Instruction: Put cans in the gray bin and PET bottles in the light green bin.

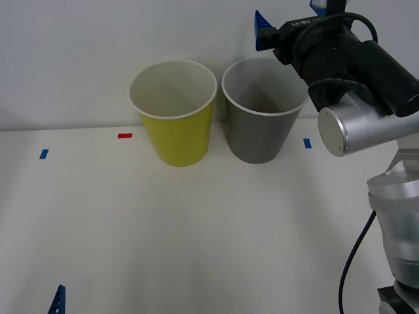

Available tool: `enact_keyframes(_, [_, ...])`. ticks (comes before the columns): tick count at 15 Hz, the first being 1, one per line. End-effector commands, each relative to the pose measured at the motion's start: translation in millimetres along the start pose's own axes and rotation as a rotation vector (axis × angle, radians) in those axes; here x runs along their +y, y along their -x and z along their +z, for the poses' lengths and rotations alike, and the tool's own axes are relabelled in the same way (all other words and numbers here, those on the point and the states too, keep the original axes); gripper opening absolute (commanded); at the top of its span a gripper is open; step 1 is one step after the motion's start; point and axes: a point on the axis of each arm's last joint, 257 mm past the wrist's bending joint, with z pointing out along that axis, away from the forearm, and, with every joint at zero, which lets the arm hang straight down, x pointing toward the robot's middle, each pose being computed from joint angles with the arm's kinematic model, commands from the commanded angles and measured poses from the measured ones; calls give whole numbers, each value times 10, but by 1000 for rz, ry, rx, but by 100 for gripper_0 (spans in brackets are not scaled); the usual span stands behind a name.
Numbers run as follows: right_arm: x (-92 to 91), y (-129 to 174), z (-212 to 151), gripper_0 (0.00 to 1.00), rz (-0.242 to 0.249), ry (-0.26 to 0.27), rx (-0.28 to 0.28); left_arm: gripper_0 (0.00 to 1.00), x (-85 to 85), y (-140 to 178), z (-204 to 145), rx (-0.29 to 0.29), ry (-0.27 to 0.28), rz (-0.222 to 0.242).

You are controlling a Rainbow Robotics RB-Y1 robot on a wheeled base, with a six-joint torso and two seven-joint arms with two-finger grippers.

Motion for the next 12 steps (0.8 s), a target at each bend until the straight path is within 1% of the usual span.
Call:
enact_keyframes(1, [-75,21,-81,100,-2,-41,20,100,0,0,0,0,0,0])
enact_keyframes(3, [-74,81,-293,100,9,-50,49,100,0,0,0,0,0,0])
enact_keyframes(4, [-76,104,-398,100,22,-48,55,100,0,0,0,0,0,0])
enact_keyframes(5, [-90,117,-513,100,44,-44,61,100,0,0,0,0,0,0])
enact_keyframes(6, [-118,84,-626,100,82,-37,62,100,0,0,0,0,0,0])
enact_keyframes(9, [-167,35,-984,100,129,-24,59,100,0,0,0,0,0,0])
enact_keyframes(10, [-172,36,-1079,100,126,-22,59,100,0,0,0,0,0,0])
enact_keyframes(12, [-190,-39,-1346,100,97,-23,78,100,0,0,0,0,0,0])
